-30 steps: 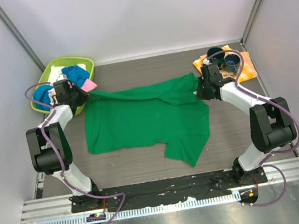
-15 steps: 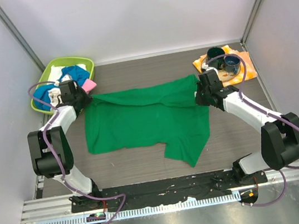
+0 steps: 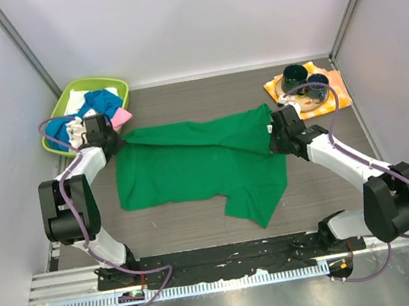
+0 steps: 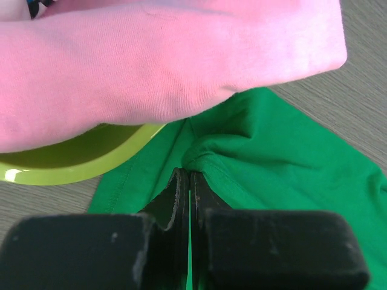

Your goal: Fold and stack the t-shirts

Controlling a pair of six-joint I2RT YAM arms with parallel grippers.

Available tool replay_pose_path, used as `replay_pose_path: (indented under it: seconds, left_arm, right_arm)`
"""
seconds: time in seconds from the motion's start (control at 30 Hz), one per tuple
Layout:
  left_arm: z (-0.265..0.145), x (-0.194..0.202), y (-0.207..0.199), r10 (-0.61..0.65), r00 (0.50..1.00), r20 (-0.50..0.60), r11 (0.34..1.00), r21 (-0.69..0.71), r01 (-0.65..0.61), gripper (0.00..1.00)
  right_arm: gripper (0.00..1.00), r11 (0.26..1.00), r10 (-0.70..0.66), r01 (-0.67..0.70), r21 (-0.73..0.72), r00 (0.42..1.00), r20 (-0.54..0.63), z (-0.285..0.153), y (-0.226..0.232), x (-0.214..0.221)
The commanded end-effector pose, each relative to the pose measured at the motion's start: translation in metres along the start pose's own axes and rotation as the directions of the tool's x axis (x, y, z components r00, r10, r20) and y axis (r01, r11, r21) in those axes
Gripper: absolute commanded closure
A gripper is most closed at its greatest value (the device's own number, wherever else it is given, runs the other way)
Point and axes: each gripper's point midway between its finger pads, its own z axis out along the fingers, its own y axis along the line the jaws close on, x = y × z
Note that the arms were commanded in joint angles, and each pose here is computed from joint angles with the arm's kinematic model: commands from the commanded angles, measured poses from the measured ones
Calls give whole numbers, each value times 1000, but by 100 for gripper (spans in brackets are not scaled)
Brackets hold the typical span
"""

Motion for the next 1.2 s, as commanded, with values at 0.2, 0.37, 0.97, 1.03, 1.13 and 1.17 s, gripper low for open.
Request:
replay_pose_path:
  seconds: [0.2, 0.37, 0.97, 1.03, 1.13, 1.17]
  left_arm:
    - [-10, -45, -8, 31, 993, 110, 999, -12, -29, 100]
    - [-2, -38, -4, 28, 995, 99, 999, -21, -26, 100]
    - [-54, -74, -17, -53, 980, 192, 997, -40, 61, 0]
    - [-69, -87, -36, -54, 976, 210, 998, 23, 50, 0]
    - [-86, -98, -47, -82, 972, 218, 996, 50, 72, 3]
    - [-92, -90, -64, -85, 974, 208, 994, 88, 68, 4]
  right_arm:
    - [99, 995, 58, -49, -91, 993, 100, -28, 29, -49]
    - [99, 997, 42, -37, -68, 997, 66, -25, 22, -21]
    - [5, 999, 19, -27, 42, 982, 188, -22, 36, -87]
    - [4, 999, -1, -5, 32, 981, 193, -14, 48, -101]
    - [4, 1000, -12, 8, 22, 980, 200, 5, 67, -126]
    - [4, 1000, -11, 9, 7, 982, 187, 17, 75, -134]
